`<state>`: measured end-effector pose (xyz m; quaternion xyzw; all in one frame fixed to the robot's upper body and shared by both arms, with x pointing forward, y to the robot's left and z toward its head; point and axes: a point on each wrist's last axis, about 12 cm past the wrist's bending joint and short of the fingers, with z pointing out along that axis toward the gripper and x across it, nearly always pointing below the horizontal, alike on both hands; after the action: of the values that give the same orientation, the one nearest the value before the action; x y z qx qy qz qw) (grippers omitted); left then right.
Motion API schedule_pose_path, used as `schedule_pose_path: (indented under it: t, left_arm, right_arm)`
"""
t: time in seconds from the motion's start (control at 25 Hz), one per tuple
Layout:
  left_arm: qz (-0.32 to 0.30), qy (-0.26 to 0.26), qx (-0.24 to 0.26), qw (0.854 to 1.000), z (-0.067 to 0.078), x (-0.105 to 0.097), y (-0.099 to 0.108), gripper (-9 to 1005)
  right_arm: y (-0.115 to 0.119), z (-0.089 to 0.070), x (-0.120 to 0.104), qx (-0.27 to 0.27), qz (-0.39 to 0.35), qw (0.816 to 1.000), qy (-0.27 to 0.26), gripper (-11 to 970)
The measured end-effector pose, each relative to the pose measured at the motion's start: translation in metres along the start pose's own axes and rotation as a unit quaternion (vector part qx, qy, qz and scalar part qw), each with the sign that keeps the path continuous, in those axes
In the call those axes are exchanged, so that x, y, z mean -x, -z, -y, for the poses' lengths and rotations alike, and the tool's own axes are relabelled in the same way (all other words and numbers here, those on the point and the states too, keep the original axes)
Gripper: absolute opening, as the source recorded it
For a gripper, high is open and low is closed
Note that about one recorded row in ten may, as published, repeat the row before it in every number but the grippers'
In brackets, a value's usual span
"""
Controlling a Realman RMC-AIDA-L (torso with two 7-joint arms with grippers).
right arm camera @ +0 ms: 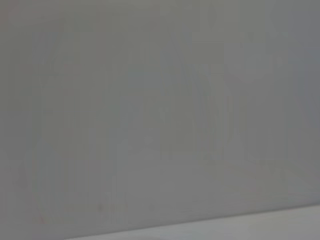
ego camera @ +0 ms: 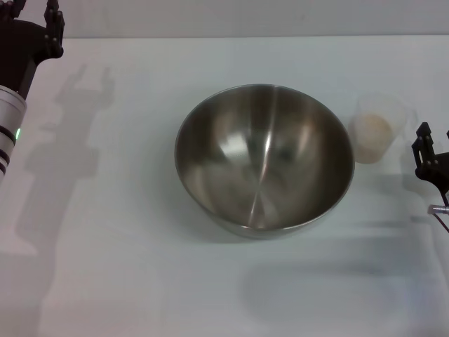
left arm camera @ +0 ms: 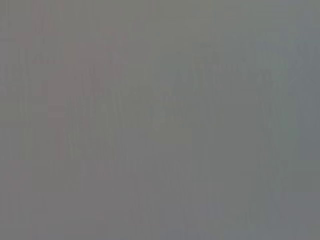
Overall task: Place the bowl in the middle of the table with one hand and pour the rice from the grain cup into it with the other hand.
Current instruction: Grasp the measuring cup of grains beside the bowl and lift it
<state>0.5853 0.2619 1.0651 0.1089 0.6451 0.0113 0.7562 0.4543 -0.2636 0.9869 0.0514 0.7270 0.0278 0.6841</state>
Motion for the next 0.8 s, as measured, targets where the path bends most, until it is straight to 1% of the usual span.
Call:
schedule_pose_path:
  t: [0.56,0.8]
  left_arm:
    - [0.005,-0.002,-0.002,1.0,0.0006,0.0028,-0.0038,450]
    - [0.008,-0.017,-0.003,1.0,0.0021,0.0044,-0.0054,450]
  right_arm:
    - [-0.0024,-0.0003,-0.0034,0.005,-0.017,1.0,-0.005,474]
    - [-0.0023,0.0014,-0.0036,0.003,-0.018,1.0,-0.004,474]
